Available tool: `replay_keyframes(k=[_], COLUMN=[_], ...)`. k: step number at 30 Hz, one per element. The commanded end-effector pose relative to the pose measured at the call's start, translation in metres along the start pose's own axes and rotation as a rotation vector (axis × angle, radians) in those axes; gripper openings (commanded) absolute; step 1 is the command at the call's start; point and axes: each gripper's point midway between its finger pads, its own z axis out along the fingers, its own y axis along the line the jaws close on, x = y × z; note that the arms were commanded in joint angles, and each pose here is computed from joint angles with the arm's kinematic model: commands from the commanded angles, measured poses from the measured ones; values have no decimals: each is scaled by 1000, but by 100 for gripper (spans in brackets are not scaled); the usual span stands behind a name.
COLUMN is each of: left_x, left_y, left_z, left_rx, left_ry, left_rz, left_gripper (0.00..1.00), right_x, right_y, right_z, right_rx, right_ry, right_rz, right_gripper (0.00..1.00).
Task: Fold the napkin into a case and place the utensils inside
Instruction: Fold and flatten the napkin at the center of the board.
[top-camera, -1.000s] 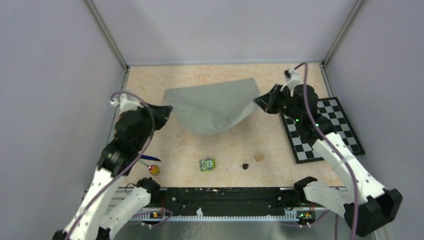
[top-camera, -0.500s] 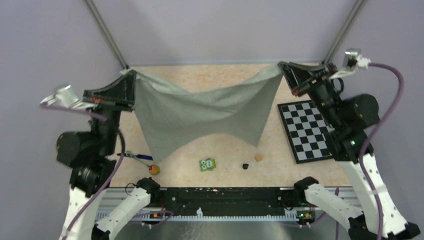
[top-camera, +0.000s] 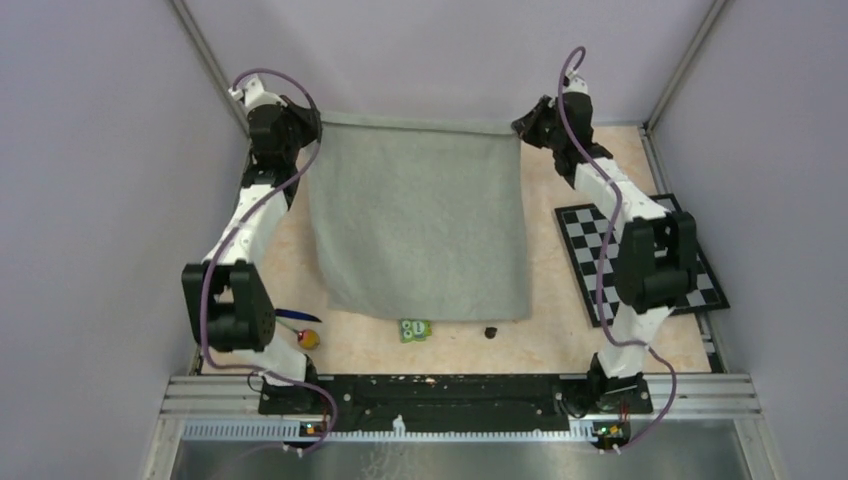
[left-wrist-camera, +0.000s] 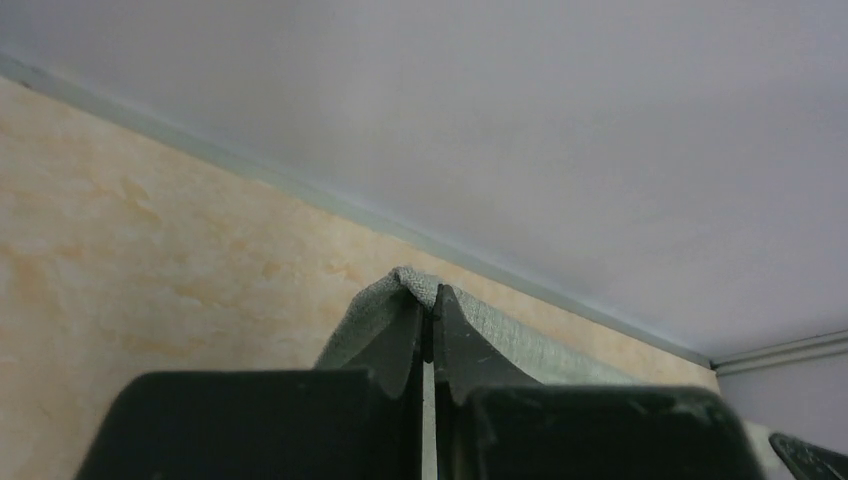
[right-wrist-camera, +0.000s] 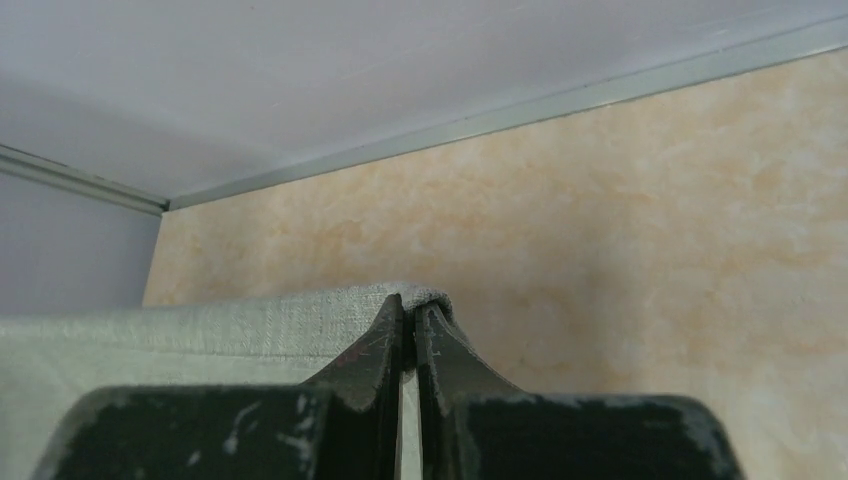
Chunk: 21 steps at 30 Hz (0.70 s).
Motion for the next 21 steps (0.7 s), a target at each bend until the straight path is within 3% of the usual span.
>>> replay_keyframes(k=[1,7,11,15,21], left_x=[-16,44,67,83,165], left_y=[-9,58,69,61,76], left_z=[39,78,77,46,-23], left_rx=[208,231,277,273,146], left_ry=[-1,145,233,323,571], left_rz=[-136,-288,-313,-322,-390], left_gripper=[0,0,0,0,0], right_x=[-55,-12,5,38,91], right_y=[16,-2,4,-6,-36], right_z=[37,81,76,51,18], right_rx=[-94,-134,-176,-147,-92], right_ry=[-113,11,109,230,353], right_rz=[-11,8,15,25,-4], right_gripper=[0,0,0,0,0])
